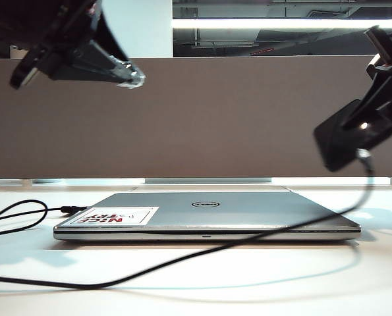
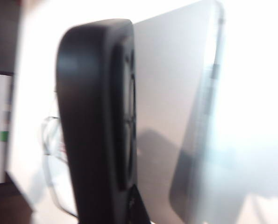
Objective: Pick up the charging cable and the phone, plug the charging cable into the charging port on the phone, and finally place them back on the table.
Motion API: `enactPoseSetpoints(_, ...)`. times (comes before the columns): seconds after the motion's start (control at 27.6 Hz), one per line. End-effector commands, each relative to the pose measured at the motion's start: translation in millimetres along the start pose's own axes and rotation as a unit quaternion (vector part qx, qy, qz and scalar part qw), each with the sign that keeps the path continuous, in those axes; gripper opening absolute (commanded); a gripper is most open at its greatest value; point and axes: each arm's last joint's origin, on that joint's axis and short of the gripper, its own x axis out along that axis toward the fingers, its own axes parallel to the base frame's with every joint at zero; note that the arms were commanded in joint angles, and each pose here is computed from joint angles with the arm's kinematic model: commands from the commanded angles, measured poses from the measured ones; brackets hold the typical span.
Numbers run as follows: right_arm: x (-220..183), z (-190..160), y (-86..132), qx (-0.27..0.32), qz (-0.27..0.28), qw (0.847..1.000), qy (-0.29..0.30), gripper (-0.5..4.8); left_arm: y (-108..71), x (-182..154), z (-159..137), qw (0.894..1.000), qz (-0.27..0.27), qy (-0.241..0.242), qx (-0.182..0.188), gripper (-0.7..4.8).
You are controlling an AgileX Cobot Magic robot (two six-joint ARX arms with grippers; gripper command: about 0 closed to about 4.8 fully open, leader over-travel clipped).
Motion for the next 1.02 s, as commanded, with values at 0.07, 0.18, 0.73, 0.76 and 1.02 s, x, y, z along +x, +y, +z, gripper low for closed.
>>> enactPoseSetpoints(0.07,-9.5,7.1,0.3,-0.026,-0.057,0.998,0.024,-0.05,10.7,-3.6,6.8,1.0,0.023,-0.012,-0.006,-0.06)
enactPoseSetpoints(0.18,-5.6,12.7,-5.7,-0.025,-0.066,0.996,0.048,-0.06,12.7,-4.5,7.5,1.0,0.028,-0.013,-0.007,-0.05)
enactPoseSetpoints(0.73,29.6,20.7,-47.7,-0.024,-0.09,0.992,0.088,-0.06,13.2,-4.5,5.8,0.999,0.031,-0.005,-0.009,-0.05)
enactPoseSetpoints(0.76,29.8,21.4,-47.6,-0.027,-0.089,0.992,0.085,-0.05,13.2,-4.5,5.9,0.999,0.03,-0.005,-0.009,-0.05)
enactPoseSetpoints(1.02,30.2,24.6,-48.1,-0.039,-0.098,0.992,0.073,0.42,13.2,-4.5,5.7,0.999,0.031,-0.005,-0.009,-0.05)
